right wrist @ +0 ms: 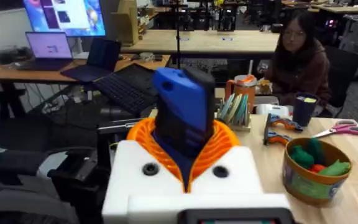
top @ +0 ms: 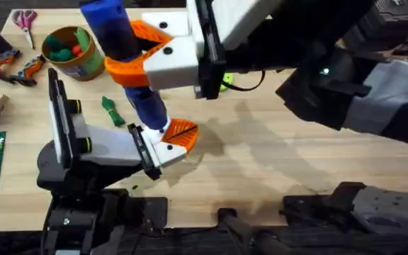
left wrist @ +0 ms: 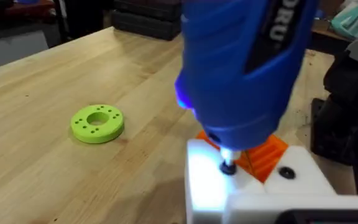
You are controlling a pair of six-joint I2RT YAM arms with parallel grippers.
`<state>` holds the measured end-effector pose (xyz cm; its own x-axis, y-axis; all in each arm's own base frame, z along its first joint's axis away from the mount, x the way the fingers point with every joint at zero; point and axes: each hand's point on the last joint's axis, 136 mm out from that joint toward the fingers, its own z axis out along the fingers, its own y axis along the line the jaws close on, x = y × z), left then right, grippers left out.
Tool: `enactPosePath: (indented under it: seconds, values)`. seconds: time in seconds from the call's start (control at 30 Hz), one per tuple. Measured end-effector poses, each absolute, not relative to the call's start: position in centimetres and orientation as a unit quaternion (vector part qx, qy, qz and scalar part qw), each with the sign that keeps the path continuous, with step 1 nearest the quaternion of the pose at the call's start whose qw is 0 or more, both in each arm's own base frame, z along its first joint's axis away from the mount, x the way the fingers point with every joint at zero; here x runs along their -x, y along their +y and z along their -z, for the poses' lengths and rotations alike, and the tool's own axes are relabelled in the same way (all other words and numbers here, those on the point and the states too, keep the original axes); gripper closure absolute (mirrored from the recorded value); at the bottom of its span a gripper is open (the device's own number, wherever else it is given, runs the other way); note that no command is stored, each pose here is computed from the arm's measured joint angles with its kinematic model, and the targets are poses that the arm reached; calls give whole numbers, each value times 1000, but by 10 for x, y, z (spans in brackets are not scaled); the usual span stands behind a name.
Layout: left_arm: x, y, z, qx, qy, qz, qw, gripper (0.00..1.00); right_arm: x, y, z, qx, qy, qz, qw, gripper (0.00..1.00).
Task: Pick up the gripper from the table and insert it into the empty holder that is missing its gripper. Then pick up a screw, insert it into the mounting hole, and use the screwdriver to tighten it. Finally, clean up the table by picking up the vegetable and placing it into the bucket.
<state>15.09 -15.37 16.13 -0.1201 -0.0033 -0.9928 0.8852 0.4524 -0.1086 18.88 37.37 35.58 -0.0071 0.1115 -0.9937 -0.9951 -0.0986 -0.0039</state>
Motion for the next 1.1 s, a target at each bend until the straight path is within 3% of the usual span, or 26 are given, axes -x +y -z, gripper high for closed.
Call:
enactPosePath:
  seconds: [0.57, 0.9, 1.1]
  values:
    - [-151, -154, -161, -346, 637, 392, 566, 997, -189, 374, -360, 494, 441, -551, 508, 975]
    - [-151, -154, -161, -346, 637, 392, 566, 997, -197, 369, -416, 500, 413, -541, 535, 975]
    - [-151, -154, -161, -346, 637, 392, 566, 997, -224, 357, -386, 504, 504, -508, 485, 975]
